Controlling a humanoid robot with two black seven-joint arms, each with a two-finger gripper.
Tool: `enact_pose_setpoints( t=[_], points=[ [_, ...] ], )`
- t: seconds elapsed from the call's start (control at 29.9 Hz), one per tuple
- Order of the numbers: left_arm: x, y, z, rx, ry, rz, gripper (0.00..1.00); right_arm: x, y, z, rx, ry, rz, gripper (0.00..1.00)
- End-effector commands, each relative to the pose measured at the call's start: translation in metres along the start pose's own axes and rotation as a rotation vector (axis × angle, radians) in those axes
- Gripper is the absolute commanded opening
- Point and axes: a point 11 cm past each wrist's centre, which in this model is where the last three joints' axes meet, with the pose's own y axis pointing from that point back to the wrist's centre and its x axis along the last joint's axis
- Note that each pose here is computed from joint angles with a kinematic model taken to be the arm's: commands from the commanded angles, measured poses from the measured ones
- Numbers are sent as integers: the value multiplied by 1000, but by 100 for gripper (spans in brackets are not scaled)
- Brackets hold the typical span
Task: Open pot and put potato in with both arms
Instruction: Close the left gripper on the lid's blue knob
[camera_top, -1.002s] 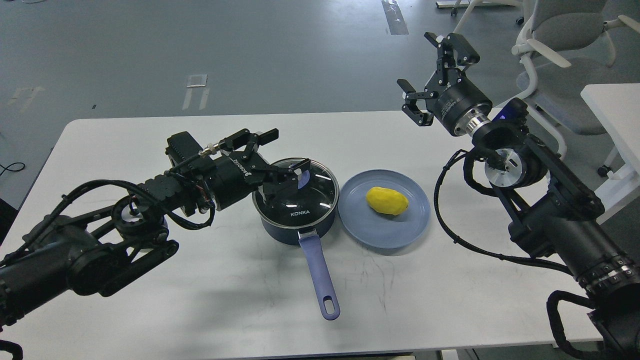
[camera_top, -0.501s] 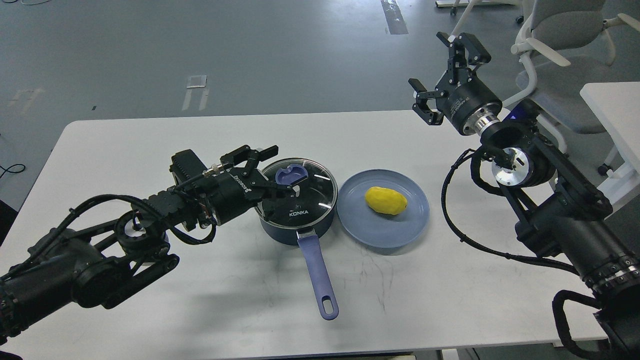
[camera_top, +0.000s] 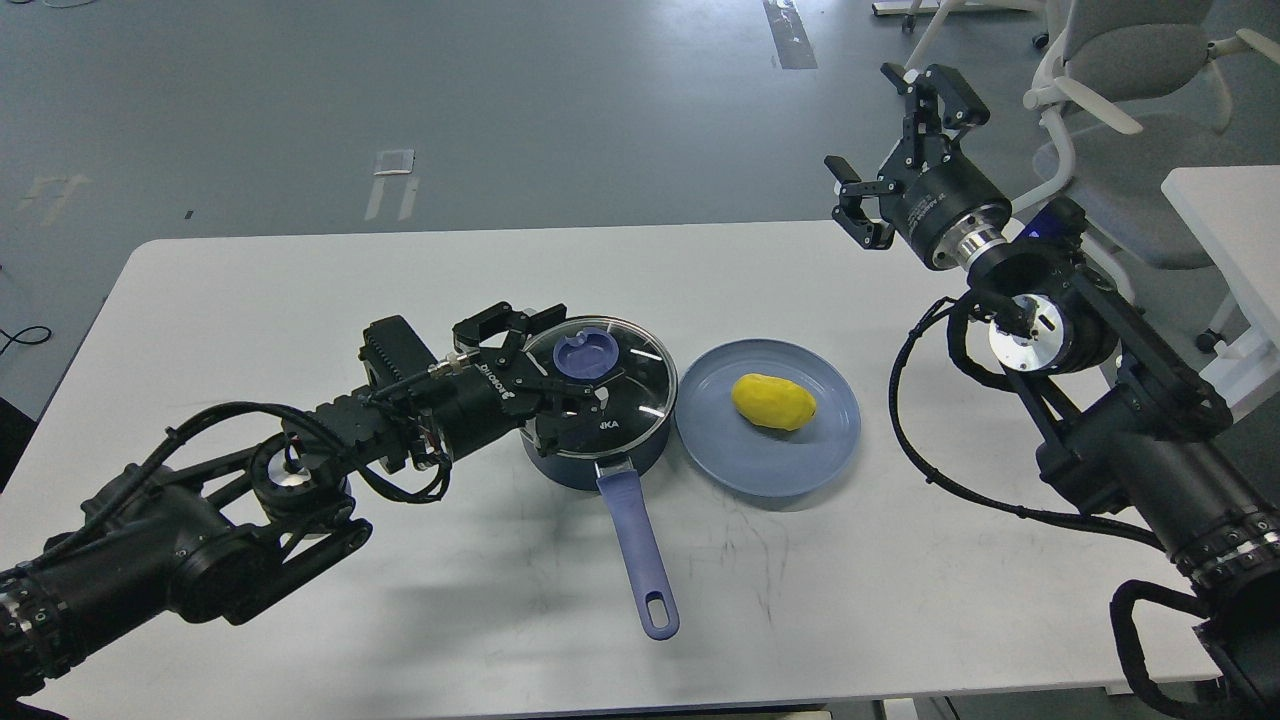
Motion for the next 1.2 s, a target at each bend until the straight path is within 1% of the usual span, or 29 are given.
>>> enact_pose_setpoints(
  t=[0.0, 0.2, 0.23, 0.47, 0.7, 0.77, 0.8, 0.87, 0.9, 0.94, 0.97, 1.0, 1.04, 1.07, 1.17],
  points=[
    [0, -2, 1, -2, 0, 3, 97, 3, 1, -1, -1, 6, 6, 100],
    [-1, -2, 1, -11, -6, 17, 97, 5, 2, -1, -1, 8, 9, 100],
    [-2, -2, 1, -11, -3, 17, 96, 6, 3, -1, -2, 8, 10, 100],
    [-12, -4, -1, 5, 9, -6, 94, 8, 4, 0, -5, 11, 16, 100],
    [-15, -6, -1, 9, 14, -9, 90, 11, 7, 5, -15, 7, 22, 100],
    [-15, -6, -1, 11, 14, -11, 84, 12, 8, 6, -16, 6, 25, 100],
    [-15, -6, -1, 8, 15, -11, 79, 12, 8, 6, -16, 6, 25, 100],
    [-16, -7, 0, 7, 16, -11, 66, 12, 8, 6, -16, 6, 25, 100],
    [-19, -7, 2, -1, 16, -21, 53, 12, 8, 6, -16, 7, 26, 100],
    [-19, -7, 2, -1, 16, -21, 53, 12, 8, 6, -16, 7, 26, 100],
    [-22, -7, 3, -4, 16, -33, 46, 13, 8, 6, -17, 7, 27, 100],
    [-24, -7, 3, -5, 12, -40, 36, 13, 8, 6, -17, 7, 27, 100],
    [-24, -7, 2, -3, 12, -40, 31, 13, 9, 7, -19, 6, 28, 100],
    [-24, -7, 2, -5, 10, -40, 28, 13, 8, 7, -19, 5, 27, 100],
    [-22, -8, 0, -2, 19, -33, 28, 13, 9, 8, -20, 4, 28, 100]
  ],
)
